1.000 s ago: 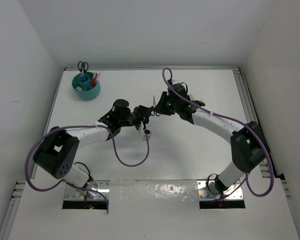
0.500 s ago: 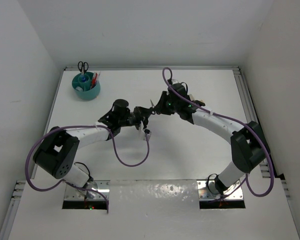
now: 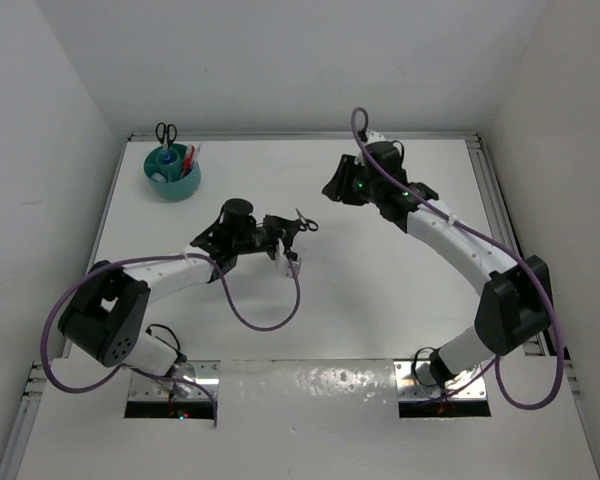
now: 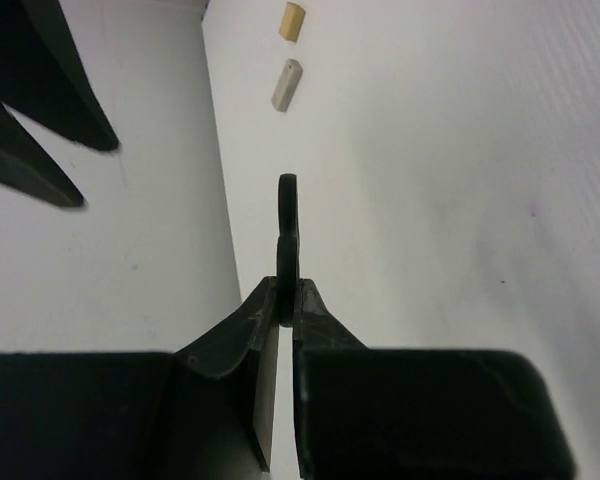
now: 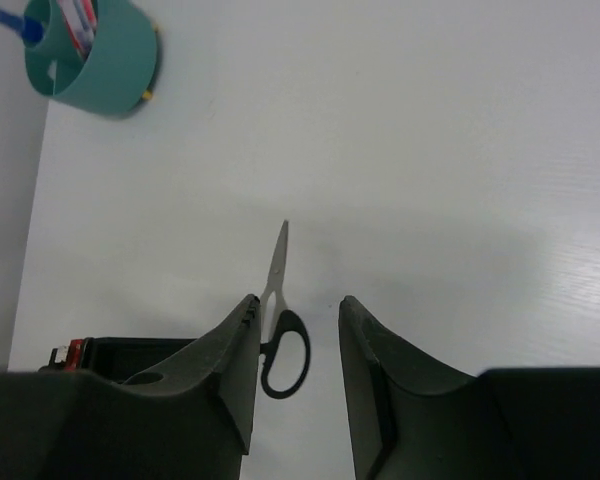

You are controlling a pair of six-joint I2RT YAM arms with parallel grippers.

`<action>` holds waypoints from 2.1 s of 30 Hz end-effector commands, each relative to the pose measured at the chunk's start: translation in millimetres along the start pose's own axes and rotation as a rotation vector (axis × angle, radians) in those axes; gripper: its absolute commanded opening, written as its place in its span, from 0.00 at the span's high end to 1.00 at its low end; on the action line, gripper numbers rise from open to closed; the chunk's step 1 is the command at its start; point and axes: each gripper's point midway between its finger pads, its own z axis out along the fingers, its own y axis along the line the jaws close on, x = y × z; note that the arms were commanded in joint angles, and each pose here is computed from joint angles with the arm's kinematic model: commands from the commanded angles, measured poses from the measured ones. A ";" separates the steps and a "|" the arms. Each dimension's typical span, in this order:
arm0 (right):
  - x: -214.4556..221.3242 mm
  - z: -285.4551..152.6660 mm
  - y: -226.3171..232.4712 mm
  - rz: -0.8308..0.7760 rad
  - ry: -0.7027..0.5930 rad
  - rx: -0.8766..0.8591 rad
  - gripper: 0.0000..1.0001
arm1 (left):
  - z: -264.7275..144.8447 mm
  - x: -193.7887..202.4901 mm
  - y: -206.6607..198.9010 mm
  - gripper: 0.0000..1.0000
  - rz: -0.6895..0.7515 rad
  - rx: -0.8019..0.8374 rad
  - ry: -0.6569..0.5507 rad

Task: Sort the stationery into containers
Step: Pick up the scissors from the center of the board, then place the scissors in the storage box.

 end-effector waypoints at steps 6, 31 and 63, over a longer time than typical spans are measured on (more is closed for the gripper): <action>-42.4 -38.8 -47.3 0.000 -0.160 0.133 0.62 | -29.6 22.5 71.4 1.00 -0.504 -0.218 0.041; -6.7 -45.7 -123.3 0.039 -0.111 0.315 0.60 | -195.0 113.3 238.6 1.00 -1.162 -0.949 0.127; -13.9 -13.0 -106.4 0.042 -0.044 0.227 0.60 | -352.3 275.8 200.5 1.00 -1.187 -1.337 0.429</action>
